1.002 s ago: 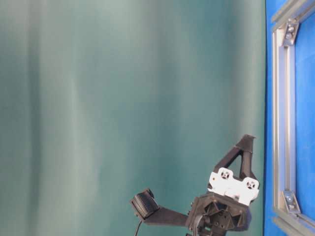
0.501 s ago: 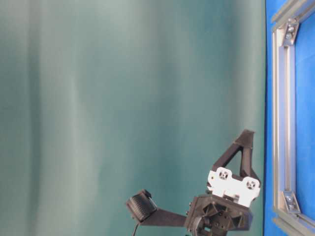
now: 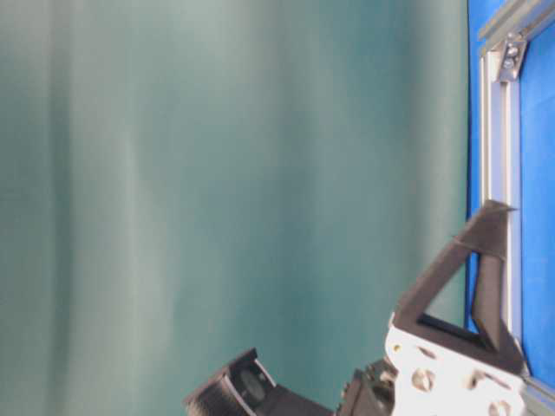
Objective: Insert the wire through the string loop located on the right side.
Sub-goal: 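Push the USB plug through the white loop with the right gripper, then move the left gripper to the plug emerging from the loop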
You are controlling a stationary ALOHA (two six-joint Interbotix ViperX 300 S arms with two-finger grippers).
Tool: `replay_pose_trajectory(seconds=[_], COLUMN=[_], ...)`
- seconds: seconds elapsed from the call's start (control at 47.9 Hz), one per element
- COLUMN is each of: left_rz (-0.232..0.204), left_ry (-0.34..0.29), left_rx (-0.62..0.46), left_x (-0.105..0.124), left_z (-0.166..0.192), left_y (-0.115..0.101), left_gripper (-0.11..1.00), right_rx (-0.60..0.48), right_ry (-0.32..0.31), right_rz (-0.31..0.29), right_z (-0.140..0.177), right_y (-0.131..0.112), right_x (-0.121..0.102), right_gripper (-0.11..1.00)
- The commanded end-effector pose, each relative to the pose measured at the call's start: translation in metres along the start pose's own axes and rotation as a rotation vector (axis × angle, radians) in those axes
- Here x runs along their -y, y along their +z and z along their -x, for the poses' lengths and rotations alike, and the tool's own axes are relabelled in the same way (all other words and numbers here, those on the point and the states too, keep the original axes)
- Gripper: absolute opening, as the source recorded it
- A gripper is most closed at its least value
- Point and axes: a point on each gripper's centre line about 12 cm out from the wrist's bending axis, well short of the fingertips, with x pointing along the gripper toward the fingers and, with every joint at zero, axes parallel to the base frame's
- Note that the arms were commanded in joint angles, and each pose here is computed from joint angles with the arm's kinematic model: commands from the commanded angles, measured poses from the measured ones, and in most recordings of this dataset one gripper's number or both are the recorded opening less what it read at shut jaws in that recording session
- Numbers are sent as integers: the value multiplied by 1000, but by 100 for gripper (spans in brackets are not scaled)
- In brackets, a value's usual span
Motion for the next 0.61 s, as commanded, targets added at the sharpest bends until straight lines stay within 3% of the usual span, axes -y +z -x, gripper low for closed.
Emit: replay_pose_trajectory(seconds=[0.0, 0.313, 0.584], left_rz=[-3, -4, -5], left_ry=[-37, -48, -39], left_rx=[42, 40, 34], left_x=[14, 19, 20], left_z=[1, -4, -41], left_y=[13, 15, 30], left_gripper=[0, 0, 0], right_rx=[31, 31, 31], right_ry=[3, 3, 3], right_rz=[-1, -1, -1], right_z=[-2, -2, -3], right_y=[8, 8, 9], right_x=[-1, -1, -1], right_gripper=[-4, -4, -4])
